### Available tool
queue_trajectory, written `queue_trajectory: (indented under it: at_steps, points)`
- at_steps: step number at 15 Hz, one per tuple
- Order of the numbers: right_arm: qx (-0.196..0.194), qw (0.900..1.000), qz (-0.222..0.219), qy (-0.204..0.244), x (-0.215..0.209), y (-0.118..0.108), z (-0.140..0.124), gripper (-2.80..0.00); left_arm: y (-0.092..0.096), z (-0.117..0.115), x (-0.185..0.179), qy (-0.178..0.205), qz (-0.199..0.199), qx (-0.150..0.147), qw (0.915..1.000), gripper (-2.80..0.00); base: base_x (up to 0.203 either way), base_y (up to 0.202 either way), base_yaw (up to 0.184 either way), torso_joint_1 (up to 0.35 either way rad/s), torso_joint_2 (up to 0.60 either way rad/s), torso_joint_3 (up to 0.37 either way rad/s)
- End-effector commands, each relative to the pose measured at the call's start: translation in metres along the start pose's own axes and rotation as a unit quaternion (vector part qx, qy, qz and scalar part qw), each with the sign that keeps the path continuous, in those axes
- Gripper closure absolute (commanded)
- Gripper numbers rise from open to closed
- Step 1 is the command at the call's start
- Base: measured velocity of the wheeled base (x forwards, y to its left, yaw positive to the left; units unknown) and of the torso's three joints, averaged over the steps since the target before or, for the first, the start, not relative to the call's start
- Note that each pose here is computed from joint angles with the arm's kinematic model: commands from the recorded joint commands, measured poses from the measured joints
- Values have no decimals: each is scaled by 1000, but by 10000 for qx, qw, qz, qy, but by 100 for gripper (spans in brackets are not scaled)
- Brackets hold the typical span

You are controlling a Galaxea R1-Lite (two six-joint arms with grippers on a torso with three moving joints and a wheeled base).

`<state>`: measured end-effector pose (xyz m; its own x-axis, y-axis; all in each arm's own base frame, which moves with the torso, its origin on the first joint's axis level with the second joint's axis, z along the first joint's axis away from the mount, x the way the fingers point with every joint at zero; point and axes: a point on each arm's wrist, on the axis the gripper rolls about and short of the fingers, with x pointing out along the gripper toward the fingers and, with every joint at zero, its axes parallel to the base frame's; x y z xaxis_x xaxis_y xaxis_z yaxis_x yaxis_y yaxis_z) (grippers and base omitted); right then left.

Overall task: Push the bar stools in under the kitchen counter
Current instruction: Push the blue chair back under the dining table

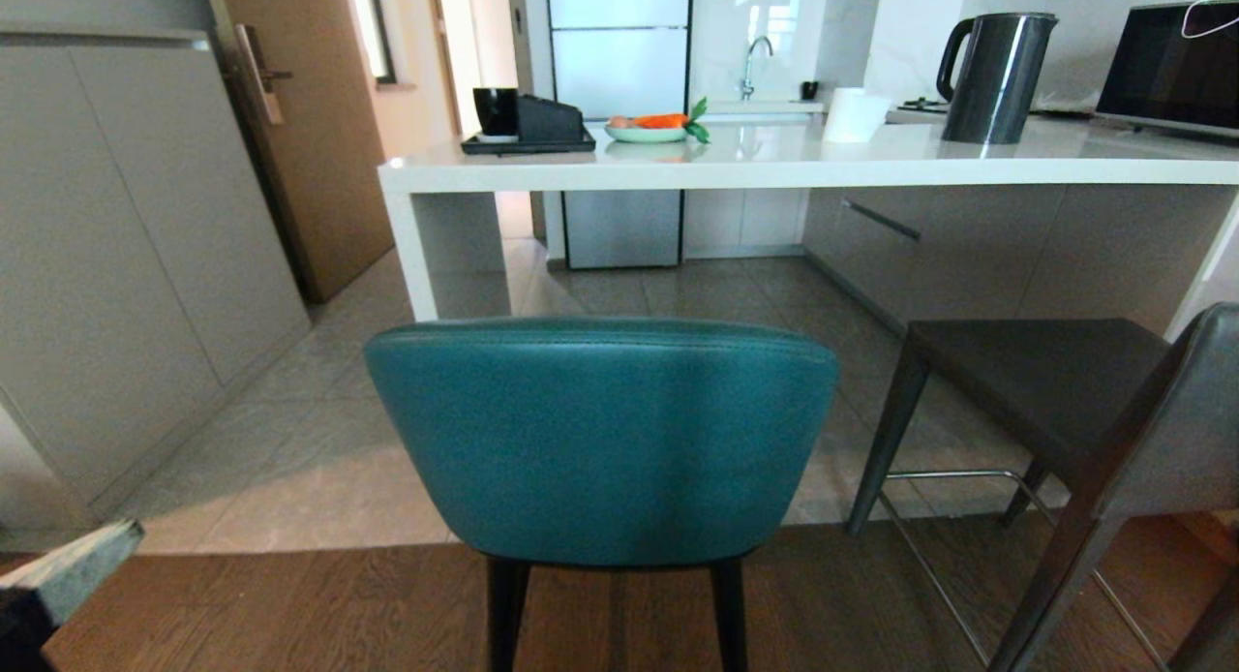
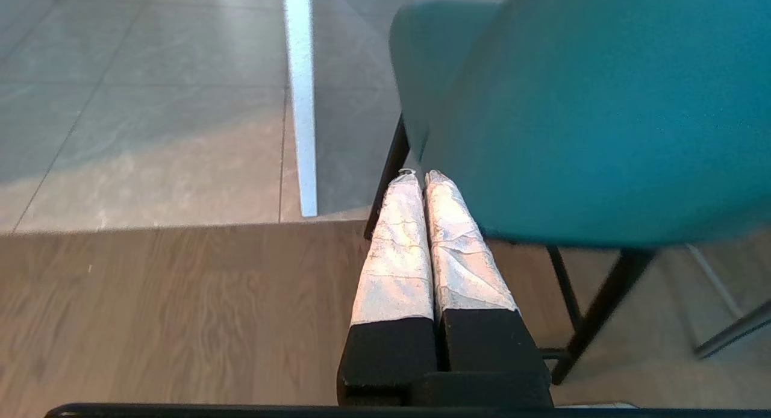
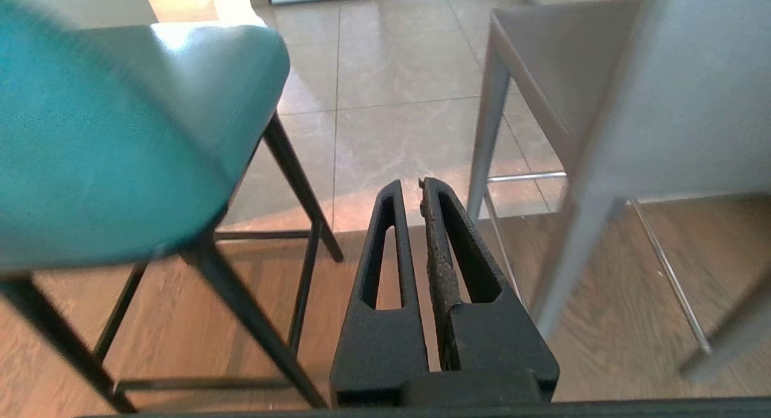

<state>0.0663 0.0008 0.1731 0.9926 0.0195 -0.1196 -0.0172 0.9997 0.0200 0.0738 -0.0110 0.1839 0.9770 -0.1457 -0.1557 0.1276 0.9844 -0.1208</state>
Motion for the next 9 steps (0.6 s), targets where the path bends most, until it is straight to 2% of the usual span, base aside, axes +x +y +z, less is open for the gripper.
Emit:
queue_trajectory:
  at_steps: [1,3,5,9]
  points:
    - [-15,9996,72,287,72,1,4,0,-3,0,80,497,-48,87,9987,0,0,0,0,0,0,0]
    - [-33,9997,240,27,99,6,6,0,-4,-3,115,314,-129,82,9994,0,0,0,0,0,0,0]
    - [-60,9972,688,-296,109,20,16,0,-2,-9,143,198,-227,39,9995,0,0,0,0,0,0,0]
    - [-66,9946,1038,23,130,37,8,0,5,-23,179,-21,-253,12,9997,0,0,0,0,0,0,0]
